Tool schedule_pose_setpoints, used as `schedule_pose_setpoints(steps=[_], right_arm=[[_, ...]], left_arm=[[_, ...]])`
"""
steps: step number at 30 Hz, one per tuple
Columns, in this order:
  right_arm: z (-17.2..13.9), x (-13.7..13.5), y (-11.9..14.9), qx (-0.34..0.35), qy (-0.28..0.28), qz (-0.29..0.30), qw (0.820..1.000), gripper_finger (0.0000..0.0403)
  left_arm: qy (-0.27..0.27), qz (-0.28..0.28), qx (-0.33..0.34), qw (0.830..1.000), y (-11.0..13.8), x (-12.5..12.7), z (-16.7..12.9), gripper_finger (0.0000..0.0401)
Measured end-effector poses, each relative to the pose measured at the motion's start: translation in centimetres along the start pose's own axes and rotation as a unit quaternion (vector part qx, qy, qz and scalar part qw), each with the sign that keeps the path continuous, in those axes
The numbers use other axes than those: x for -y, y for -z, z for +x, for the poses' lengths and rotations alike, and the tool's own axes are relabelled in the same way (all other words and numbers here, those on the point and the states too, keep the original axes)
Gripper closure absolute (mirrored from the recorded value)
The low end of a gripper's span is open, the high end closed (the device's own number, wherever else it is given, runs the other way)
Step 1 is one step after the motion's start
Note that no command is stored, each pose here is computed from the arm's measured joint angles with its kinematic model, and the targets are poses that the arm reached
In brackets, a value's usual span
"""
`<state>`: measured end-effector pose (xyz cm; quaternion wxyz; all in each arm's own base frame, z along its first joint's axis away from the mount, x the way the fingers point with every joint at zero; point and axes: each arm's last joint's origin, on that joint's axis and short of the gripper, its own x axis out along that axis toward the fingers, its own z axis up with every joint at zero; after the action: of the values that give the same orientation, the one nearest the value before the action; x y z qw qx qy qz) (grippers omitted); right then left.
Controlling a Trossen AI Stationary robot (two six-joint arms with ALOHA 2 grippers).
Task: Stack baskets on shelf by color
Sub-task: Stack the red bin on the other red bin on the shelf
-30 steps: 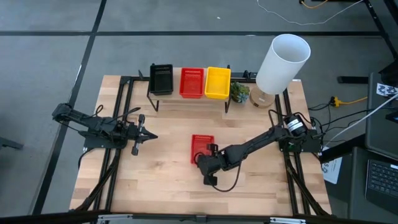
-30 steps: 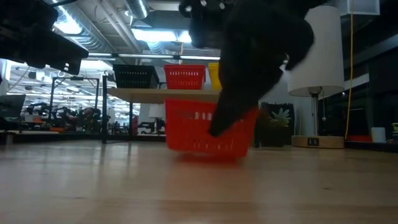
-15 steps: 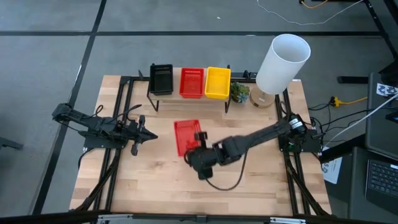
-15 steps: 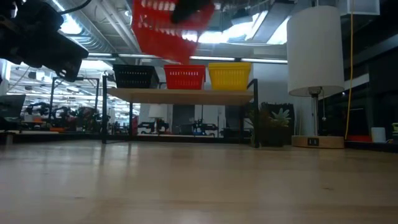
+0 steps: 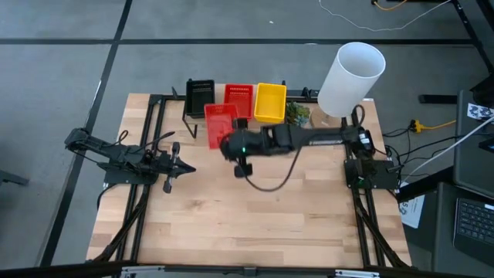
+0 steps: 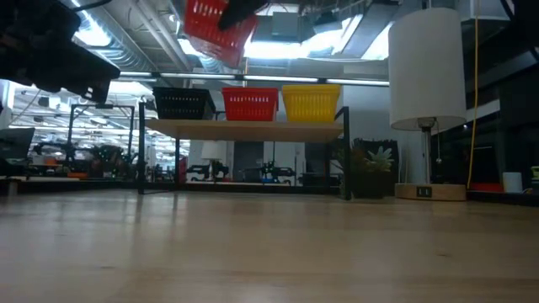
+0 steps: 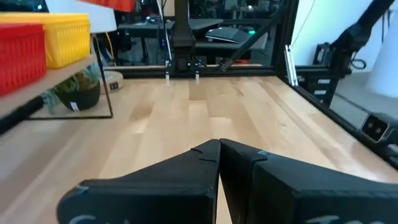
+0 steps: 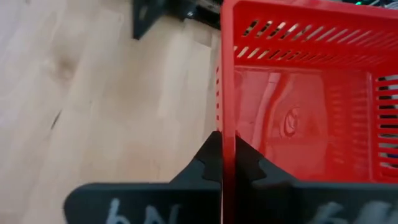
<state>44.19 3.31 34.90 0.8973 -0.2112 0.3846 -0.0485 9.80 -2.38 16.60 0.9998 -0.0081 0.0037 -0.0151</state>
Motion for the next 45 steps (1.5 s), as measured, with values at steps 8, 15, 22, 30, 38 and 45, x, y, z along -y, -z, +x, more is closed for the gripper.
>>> schedule_pose_setpoints(steps=[8,15,22,30,38,45], right_arm=[[1.7,7.0,2.4,-0.018,0.024,0.019,0.999,0.0403],[2.4,11.0,4.9,-0.044,0.013,0.056,0.997,0.0403],[2.5,12.5,6.4,-0.069,-0.009,0.093,0.993,0.0403],[2.6,13.2,7.1,-0.081,-0.009,0.104,0.991,0.0399],[2.5,13.1,7.3,-0.091,-0.014,0.105,0.99,0.0349],[2.6,13.2,7.1,-0.082,-0.011,0.106,0.991,0.0303]], left_arm=[[-0.002,0.014,0.001,1.0,0.0,0.0,0.0,0.0399],[-0.002,0.014,0.001,1.0,0.0,0.0,0.0,0.0399],[-0.002,0.014,0.001,1.0,0.0,0.0,0.0,0.0399],[-0.002,0.014,0.001,1.0,0.0,0.0,0.0,0.0399],[-0.002,0.014,0.002,1.0,0.0,0.0,0.0,0.0399],[-0.002,0.014,0.002,1.0,0.0,0.0,0.0,0.0399]])
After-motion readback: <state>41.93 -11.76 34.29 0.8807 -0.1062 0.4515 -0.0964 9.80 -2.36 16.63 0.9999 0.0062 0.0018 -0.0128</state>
